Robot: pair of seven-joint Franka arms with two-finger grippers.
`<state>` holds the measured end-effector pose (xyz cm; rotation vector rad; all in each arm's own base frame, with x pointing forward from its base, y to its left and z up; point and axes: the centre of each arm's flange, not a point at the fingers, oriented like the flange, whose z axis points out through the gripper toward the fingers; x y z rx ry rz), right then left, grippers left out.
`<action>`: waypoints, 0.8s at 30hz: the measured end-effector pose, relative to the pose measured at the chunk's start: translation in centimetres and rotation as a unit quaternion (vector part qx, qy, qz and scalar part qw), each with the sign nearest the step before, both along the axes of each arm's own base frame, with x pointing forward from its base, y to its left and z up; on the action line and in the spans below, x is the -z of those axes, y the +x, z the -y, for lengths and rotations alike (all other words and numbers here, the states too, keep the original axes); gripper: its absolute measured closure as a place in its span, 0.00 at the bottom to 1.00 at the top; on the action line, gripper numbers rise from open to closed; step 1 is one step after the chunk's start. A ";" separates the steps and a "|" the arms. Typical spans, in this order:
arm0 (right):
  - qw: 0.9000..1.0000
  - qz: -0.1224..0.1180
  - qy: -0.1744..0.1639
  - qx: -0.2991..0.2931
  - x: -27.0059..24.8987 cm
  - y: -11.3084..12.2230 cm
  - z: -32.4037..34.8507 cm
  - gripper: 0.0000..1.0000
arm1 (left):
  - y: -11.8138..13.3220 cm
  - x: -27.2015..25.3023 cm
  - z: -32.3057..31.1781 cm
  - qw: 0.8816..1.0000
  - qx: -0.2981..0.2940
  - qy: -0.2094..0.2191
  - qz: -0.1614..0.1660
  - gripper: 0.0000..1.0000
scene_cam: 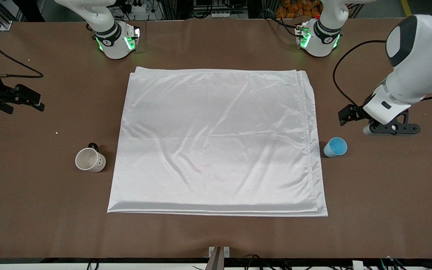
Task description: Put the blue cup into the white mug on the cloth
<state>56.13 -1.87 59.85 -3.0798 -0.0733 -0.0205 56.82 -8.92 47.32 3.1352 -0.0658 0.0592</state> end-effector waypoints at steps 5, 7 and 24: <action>1.000 0.001 0.000 0.000 0.0 0.0 0.0 0.00 | -0.2 4.1 -0.1 1.000 -0.001 -0.002 0.005 0.00; 1.000 0.001 0.000 0.000 0.0 0.0 0.0 0.00 | -0.3 5.6 -0.2 1.000 -0.001 -0.002 0.002 0.00; 1.000 -0.005 0.000 -0.002 0.7 0.3 -0.2 0.00 | -0.1 17.7 -0.4 1.000 -0.004 -0.010 0.011 0.00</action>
